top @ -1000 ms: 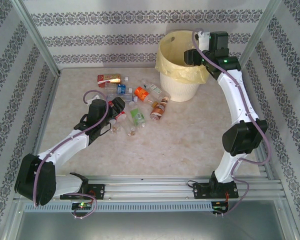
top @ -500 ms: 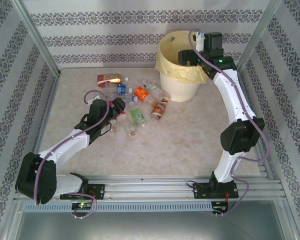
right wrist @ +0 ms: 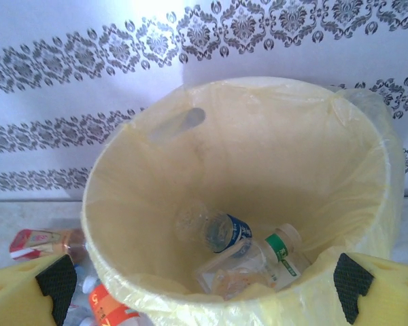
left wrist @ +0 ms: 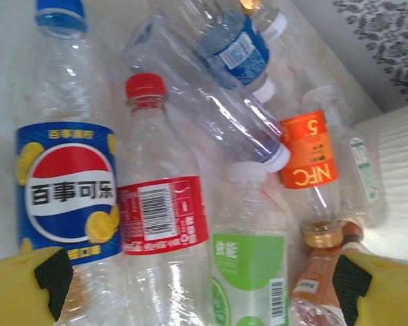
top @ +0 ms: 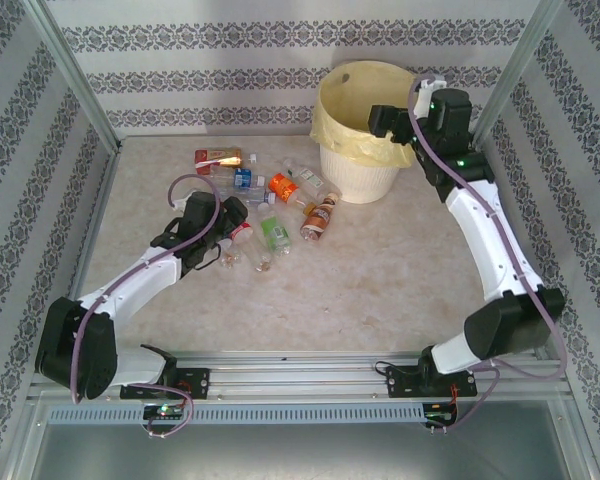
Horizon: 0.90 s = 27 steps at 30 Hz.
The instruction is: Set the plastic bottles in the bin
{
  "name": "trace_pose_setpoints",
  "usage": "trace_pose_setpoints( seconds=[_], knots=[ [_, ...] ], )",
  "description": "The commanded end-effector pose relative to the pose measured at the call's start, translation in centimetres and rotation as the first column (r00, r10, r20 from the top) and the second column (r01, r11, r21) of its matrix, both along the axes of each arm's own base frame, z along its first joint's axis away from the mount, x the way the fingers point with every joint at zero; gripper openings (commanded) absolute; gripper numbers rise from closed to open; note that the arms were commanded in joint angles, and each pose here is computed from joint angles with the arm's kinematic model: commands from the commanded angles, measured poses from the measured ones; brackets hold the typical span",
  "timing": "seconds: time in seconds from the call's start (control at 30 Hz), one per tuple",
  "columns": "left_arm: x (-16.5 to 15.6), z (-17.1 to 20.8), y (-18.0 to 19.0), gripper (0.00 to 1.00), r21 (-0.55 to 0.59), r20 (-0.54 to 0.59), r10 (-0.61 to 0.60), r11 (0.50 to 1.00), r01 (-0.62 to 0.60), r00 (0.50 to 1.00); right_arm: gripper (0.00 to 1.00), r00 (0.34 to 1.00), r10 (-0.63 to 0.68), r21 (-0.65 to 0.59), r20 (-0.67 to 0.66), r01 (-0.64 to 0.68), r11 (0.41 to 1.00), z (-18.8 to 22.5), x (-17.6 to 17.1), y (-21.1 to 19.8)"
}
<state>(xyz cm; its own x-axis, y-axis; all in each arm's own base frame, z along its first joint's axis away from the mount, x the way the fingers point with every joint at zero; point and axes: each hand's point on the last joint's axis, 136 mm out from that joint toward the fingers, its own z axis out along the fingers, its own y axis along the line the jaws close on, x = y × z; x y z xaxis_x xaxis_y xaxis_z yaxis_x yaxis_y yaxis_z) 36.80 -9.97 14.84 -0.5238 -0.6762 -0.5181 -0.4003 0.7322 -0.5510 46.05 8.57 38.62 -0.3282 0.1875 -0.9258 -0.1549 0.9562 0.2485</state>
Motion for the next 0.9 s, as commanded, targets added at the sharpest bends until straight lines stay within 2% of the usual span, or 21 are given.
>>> trace_pose_setpoints(
  seconds=[0.0,0.27,0.57,0.87],
  knots=[
    [-1.4,-0.9,2.7,0.99,0.081,-0.086,0.11,0.991,-0.103,0.99,0.98,0.995,0.042,0.081,0.091,-0.049,0.996,1.9,-1.5,1.1],
    [-1.6,-0.9,3.0,0.99,0.123,-0.123,0.103,0.988,-0.088,0.987,0.98,0.971,0.172,0.106,0.165,-0.19,0.976,0.7,-6.0,3.5],
    [-3.4,-4.7,3.8,0.99,0.184,-0.284,0.16,0.977,-0.109,0.945,0.98,0.991,0.097,0.112,0.094,-0.107,0.988,-4.1,-8.0,2.7],
    [-2.5,-7.6,2.7,0.98,0.175,-0.355,0.069,0.985,-0.006,0.932,0.98,0.994,0.08,0.103,0.074,-0.087,0.991,-4.5,-7.0,2.6]
  ],
)
